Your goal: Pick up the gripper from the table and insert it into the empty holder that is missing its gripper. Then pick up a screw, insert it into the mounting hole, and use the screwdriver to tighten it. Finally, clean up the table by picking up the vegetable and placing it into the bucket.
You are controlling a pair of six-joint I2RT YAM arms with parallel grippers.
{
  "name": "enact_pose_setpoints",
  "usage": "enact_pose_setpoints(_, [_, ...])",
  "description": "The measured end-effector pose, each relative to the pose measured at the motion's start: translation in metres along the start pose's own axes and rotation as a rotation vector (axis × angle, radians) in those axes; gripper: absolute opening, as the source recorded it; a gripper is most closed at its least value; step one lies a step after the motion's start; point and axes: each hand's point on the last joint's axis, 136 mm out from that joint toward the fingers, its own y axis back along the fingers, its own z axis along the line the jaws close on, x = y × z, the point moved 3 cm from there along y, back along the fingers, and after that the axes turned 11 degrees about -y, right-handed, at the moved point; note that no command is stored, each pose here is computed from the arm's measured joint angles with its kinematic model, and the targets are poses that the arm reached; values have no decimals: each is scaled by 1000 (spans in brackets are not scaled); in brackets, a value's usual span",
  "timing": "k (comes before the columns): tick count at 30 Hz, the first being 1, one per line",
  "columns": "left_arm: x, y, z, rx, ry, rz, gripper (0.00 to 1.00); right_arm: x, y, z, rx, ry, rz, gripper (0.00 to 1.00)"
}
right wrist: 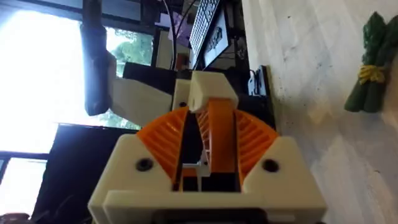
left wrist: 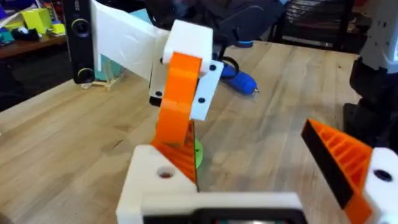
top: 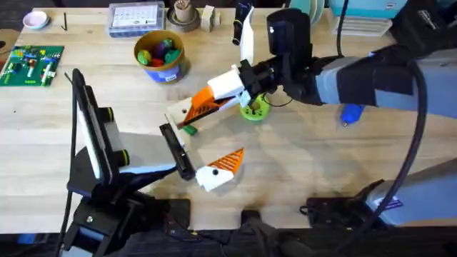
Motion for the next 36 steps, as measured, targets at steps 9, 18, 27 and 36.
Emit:
enact_pose_setpoints(9, [1, 0, -2, 17, 6, 2, 993, 3, 0, 2, -15, 1, 24, 624])
enact_pose_setpoints(18, [3, 0, -4, 23, 20, 9, 993, 5, 0, 4, -22, 22, 35, 817])
enact_pose_setpoints(27, [4, 0, -3, 18, 26, 13, 993, 0, -1, 0, 0, 53, 1, 819])
enact_pose_setpoints(36, [-2, 0, -21, 138, 18, -20, 993, -16, -5, -10, 86, 153, -113, 820])
